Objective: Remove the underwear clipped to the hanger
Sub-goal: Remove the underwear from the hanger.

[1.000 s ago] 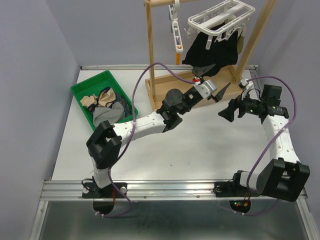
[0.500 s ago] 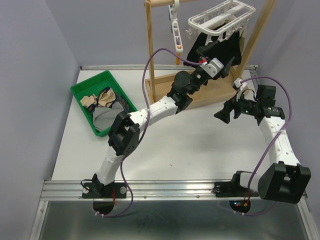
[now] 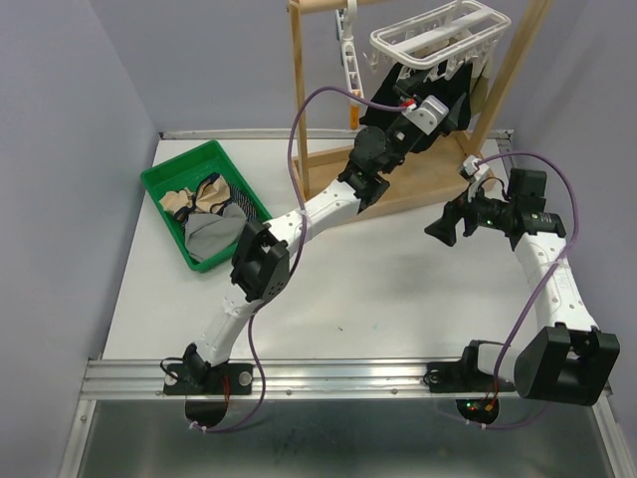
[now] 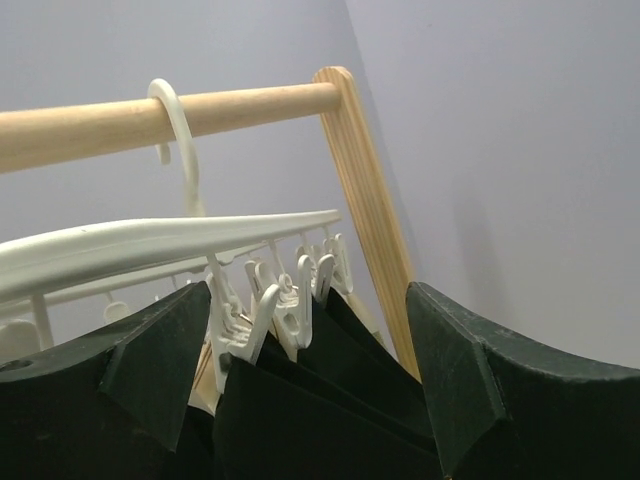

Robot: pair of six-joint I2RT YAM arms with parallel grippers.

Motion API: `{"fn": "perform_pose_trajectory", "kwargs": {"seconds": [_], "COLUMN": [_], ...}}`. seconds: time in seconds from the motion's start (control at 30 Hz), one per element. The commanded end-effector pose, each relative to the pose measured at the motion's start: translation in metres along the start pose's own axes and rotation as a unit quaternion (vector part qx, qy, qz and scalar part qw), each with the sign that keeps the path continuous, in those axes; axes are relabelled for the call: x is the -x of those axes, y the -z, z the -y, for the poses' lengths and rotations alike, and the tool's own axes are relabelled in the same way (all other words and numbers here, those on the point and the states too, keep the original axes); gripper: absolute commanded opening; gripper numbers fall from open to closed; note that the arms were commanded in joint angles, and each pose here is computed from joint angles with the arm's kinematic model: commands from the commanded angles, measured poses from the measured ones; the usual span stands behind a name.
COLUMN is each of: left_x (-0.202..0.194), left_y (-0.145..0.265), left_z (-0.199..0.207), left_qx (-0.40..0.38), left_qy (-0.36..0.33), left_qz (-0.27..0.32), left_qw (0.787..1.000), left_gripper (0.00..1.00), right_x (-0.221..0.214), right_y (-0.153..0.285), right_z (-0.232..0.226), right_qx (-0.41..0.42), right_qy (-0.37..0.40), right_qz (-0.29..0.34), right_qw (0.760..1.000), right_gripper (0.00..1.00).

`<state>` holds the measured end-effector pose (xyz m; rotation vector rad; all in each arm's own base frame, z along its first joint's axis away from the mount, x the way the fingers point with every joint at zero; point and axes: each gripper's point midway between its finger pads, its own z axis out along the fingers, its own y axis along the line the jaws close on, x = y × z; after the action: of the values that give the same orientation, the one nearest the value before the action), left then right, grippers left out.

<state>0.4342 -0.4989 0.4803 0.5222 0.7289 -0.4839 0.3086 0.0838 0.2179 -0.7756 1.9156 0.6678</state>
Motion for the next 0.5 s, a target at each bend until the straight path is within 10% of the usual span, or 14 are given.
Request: {"fn": "perform_pose_trajectory", "kwargs": {"seconds": [0.0, 0.47], "left_x": [0.039, 0.033], "left_y": [-0.012, -0.014], "left_z": [-0.029, -0.052], "left_qx": [0.034, 0.080], "left_qy": [0.002, 0.003], "left_qz": [0.046, 0.052], "left_qw": [0.998, 0.995], "left_gripper": [0.89, 0.88], "right_x": [0.013, 0.014], "right_y": [0.002, 0.002], "right_z": [0.001, 0.000], "right_qx": [-0.009, -0.010], "right_qy": [0.035, 0.038], "right_qz": [0.017, 0.016], "right_qw": [0.999, 0.999], "right_gripper": [1.00, 1.00]}}
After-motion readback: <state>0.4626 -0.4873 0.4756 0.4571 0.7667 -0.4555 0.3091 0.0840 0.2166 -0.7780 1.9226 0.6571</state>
